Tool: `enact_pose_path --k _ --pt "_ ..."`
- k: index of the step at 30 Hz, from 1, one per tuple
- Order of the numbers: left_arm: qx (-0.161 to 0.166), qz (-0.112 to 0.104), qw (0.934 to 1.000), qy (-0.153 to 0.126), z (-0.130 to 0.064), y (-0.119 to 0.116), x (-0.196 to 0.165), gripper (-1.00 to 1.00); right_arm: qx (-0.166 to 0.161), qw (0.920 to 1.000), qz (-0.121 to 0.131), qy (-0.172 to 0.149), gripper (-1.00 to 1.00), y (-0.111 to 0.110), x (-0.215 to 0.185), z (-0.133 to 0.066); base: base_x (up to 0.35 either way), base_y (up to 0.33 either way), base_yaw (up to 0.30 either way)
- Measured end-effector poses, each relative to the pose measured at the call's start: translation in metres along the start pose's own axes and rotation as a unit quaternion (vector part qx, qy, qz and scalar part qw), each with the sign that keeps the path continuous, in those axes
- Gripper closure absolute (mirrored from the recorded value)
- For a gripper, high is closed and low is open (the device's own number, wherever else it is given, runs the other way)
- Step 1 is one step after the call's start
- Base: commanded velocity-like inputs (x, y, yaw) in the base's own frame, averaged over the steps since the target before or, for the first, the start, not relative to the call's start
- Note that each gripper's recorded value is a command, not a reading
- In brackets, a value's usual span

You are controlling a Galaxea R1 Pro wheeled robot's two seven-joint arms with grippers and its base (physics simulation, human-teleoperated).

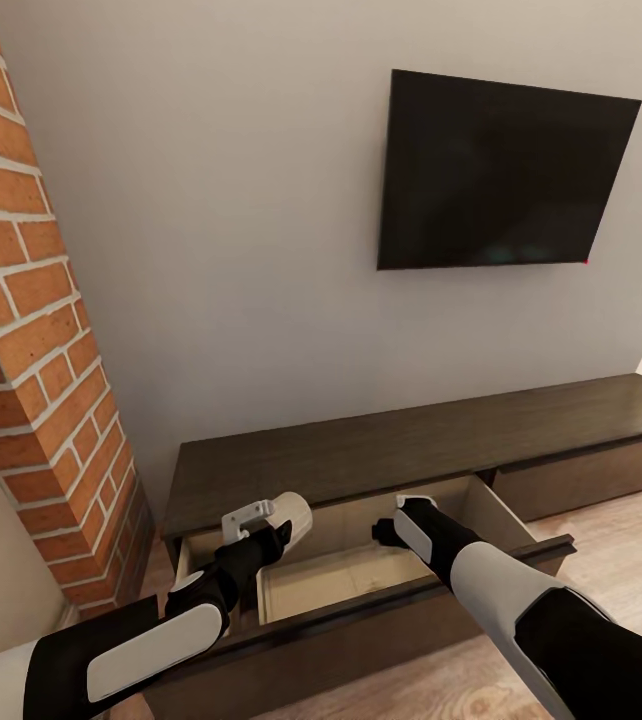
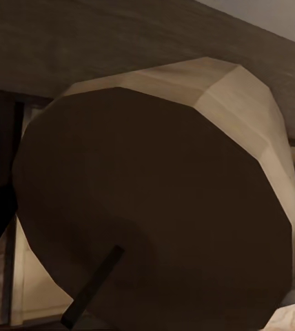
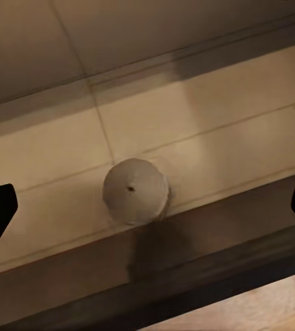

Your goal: Place each of the two pumpkins and all three candles from the living room inside a cabinet in the living room (use any cabinet), then make sure every cabinet is closed, and position the cauldron so it is next to a table in the living room.

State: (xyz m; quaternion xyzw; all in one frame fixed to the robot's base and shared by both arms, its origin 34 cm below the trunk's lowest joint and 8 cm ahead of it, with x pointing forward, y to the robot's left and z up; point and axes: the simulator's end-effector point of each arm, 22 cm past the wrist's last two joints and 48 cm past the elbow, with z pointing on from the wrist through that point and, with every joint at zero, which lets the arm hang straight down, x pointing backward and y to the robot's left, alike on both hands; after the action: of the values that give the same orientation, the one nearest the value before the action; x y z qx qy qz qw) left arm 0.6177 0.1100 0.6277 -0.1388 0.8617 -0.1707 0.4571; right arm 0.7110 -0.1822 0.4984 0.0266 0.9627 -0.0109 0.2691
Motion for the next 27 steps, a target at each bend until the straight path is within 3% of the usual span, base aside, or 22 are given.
enact_pose_path --k 3,9,15,19,22,25,27 --pt "0.0 0.0 1.0 0.0 0.0 0.0 0.0 1.0 -0.003 0.9999 0.001 -0.011 -1.0 0.003 -0.007 -0.002 0.0 0.0 0.0" --pt "-0.002 0.0 1.0 0.0 0.001 0.001 0.0 1.0 -0.017 0.9937 0.016 -0.11 -1.0 0.013 -0.072 -0.025 0.0 0.0 0.0" --pt "-0.004 0.0 1.0 0.002 0.001 0.003 0.001 1.0 0.0 0.9862 0.024 -0.164 -1.0 -0.002 -0.103 -0.052 0.0 0.0 0.0" --pt "-0.006 0.001 1.0 0.004 0.002 0.004 0.003 1.0 0.035 0.9766 0.041 -0.208 -1.0 -0.011 -0.095 -0.084 0.0 0.0 0.0" --pt "-0.008 0.006 0.9999 0.009 0.003 0.005 0.005 1.0 0.051 0.9722 0.049 -0.223 -1.0 -0.012 -0.09 -0.104 0.0 0.0 0.0" --pt "-0.023 0.024 0.999 0.029 0.011 0.014 0.017 1.0 0.043 0.969 0.045 -0.239 -1.0 -0.006 -0.084 -0.132 0.0 0.0 0.0" --pt "-0.024 0.029 0.9977 0.056 0.015 0.007 0.026 1.0 0.027 0.9655 0.047 -0.255 -1.0 -0.005 -0.081 -0.159 0.0 0.0 0.0"
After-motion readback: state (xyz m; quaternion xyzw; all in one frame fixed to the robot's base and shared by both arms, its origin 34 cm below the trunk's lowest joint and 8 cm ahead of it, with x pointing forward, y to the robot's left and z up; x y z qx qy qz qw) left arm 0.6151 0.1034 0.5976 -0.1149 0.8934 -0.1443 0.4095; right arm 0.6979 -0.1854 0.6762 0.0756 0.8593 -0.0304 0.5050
